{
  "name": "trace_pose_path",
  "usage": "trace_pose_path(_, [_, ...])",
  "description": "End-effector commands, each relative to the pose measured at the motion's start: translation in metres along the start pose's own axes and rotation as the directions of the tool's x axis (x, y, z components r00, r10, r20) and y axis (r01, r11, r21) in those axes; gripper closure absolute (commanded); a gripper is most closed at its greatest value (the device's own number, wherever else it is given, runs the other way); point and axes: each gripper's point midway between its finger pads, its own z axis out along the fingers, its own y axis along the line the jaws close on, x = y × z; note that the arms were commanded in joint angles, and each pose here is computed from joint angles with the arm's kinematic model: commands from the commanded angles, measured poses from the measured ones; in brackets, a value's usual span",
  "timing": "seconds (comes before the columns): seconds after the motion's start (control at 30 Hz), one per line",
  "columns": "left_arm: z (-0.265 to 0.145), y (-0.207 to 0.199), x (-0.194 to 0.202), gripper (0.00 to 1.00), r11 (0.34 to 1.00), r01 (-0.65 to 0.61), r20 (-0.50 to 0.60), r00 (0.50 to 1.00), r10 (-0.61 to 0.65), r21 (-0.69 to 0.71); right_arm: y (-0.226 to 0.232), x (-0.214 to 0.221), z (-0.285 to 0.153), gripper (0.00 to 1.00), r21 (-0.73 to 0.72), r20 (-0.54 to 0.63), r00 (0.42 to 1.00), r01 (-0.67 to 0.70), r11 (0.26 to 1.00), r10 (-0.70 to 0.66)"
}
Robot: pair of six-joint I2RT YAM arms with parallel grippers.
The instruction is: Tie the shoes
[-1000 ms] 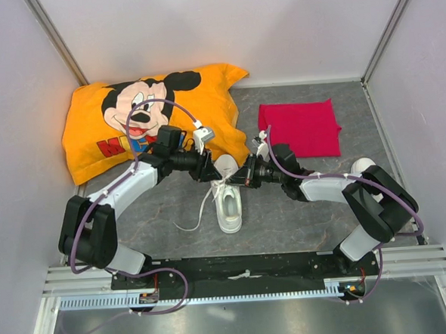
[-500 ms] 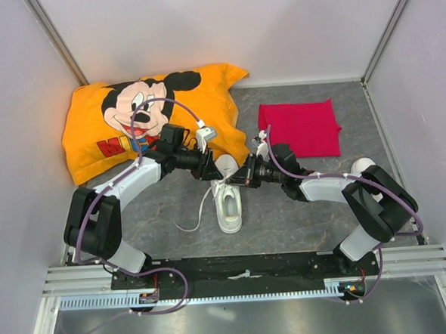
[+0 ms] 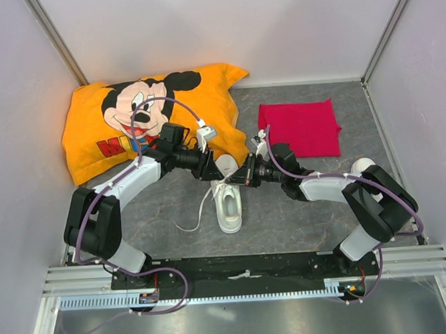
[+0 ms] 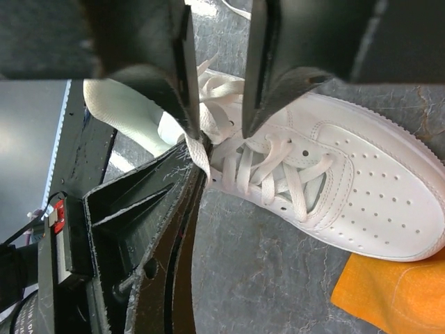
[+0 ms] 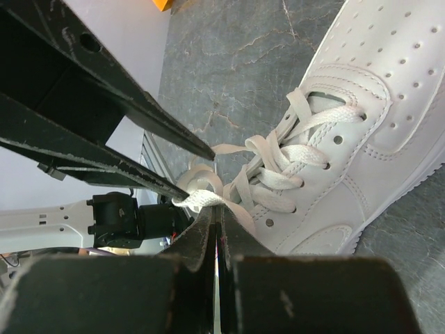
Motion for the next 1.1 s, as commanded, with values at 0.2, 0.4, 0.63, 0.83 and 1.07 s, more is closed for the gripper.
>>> trace_pose_path(0.2, [0.004,0.000,0.005,0.60,0.999,0.011,-0.028,1.000,-0.010,0.031,0.002,-0.016,0.006,1.00,-0.007,0.047,0.998,0.048,0.999,-0.048])
trace_pose_path(0.4, [0.000,-0.011,-0.004,0.78,0.997,-0.015,-0.002,1.000,0.015,0.075,0.003,-0.016,0.006,1.00,-0.010,0.044,0.998,0.056,0.998,-0.056])
trace_pose_path(0.63, [-0.010,-0.011,-0.029,0.98,0.997,-0.083,0.077,0.994,0.083,0.004,0.009,-0.018,0.003,1.00,-0.014,0.041,0.995,0.086,0.996,-0.086])
trace_pose_path(0.83, [-0.018,0.000,-0.046,0.99,0.987,-0.111,0.143,0.982,0.127,-0.113,0.016,-0.017,-0.003,0.95,-0.020,0.025,0.991,0.134,0.991,-0.134])
trace_pose_path(1.07, [-0.021,0.012,-0.050,0.98,0.979,-0.072,0.177,0.978,0.107,-0.192,0.032,-0.017,-0.015,0.60,-0.051,0.000,0.967,0.254,0.966,-0.255])
